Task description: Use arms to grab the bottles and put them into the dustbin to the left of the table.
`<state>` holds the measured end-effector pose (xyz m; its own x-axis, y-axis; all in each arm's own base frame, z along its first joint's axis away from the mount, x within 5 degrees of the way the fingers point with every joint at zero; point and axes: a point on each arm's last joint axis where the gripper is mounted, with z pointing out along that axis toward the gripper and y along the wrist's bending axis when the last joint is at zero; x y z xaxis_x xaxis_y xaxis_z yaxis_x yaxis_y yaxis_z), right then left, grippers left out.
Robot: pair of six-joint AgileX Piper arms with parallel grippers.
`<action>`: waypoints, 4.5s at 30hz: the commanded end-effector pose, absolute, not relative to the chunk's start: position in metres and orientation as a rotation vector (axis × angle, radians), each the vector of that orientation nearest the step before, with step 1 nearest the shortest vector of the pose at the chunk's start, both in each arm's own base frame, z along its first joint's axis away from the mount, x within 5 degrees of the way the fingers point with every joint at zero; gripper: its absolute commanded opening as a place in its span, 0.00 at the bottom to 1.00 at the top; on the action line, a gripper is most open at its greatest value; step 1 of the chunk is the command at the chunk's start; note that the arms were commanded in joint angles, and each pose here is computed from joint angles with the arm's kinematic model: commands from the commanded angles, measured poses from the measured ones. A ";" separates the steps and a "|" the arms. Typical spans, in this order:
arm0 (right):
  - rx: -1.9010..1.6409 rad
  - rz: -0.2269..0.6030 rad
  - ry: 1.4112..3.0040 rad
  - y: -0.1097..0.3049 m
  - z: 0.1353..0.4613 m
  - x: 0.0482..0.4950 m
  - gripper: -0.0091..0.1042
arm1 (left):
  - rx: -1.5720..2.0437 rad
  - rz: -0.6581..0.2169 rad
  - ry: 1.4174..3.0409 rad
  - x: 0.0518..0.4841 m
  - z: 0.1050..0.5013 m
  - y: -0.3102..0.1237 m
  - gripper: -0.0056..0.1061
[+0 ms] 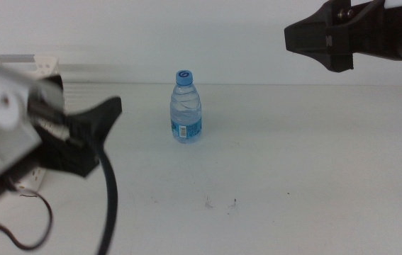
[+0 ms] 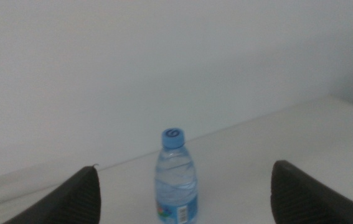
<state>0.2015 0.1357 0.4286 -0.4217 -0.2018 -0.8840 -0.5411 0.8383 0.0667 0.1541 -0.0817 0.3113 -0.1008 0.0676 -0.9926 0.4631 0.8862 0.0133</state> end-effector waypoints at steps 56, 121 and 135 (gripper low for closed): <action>-0.554 0.422 1.981 0.136 0.433 0.201 0.85 | 0.434 -0.443 1.753 0.344 0.147 -0.154 0.89; -0.554 0.422 1.981 0.136 0.433 0.201 0.85 | 0.520 -0.105 2.224 0.317 0.366 -0.102 0.04; -0.554 0.422 1.981 0.136 0.433 0.201 0.85 | 0.317 -0.003 2.314 0.328 0.404 0.011 0.04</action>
